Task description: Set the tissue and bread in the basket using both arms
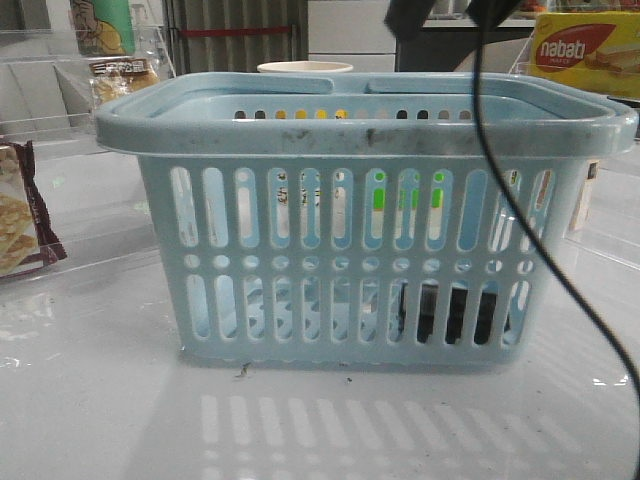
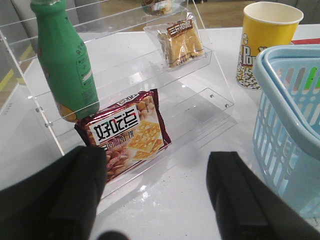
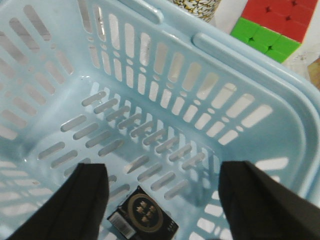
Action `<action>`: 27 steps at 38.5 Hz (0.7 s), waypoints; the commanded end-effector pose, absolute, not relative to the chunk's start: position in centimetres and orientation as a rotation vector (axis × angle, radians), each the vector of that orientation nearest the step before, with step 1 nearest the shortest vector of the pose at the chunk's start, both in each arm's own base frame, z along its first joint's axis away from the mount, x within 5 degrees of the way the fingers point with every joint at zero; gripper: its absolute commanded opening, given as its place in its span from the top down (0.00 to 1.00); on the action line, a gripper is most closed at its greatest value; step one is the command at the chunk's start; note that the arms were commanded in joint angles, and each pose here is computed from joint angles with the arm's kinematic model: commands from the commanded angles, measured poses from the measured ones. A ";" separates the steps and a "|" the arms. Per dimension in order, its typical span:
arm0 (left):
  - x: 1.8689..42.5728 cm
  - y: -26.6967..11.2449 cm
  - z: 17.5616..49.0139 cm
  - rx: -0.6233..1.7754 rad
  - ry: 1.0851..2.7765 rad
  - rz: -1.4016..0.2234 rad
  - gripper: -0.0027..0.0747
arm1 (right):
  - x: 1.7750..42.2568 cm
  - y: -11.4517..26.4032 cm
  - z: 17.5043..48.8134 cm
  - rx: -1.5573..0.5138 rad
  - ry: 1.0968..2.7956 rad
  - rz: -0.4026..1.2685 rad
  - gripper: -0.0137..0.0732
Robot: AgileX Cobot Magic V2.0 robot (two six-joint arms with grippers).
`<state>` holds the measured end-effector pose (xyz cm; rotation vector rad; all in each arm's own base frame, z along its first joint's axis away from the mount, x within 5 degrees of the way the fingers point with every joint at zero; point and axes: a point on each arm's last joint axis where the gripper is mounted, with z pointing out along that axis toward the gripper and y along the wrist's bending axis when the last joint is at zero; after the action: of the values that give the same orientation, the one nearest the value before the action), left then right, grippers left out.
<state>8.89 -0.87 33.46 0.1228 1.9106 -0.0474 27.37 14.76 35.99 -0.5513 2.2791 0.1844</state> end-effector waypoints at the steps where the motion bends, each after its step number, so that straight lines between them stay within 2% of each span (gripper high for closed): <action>1: 9.2 -1.0 34.9 0.114 1.816 -0.061 0.33 | 24.0 12.6 39.4 -0.538 2.103 0.175 0.19; 8: 9.2 -1.0 34.9 0.114 1.818 -0.061 0.33 | 19.1 9.8 39.3 -0.524 2.055 0.185 0.19; 15: 9.2 -1.0 34.9 0.114 1.818 -0.061 0.33 | 14.9 7.4 37.8 -0.515 2.025 0.193 0.19; 27: 9.2 -1.0 34.9 0.114 1.819 -0.061 0.33 | 11.4 5.5 35.4 -0.508 2.004 0.198 0.19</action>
<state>8.89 -0.87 33.46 0.1228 1.9106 -0.0474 11.67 5.67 34.23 -0.5159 2.1090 0.1936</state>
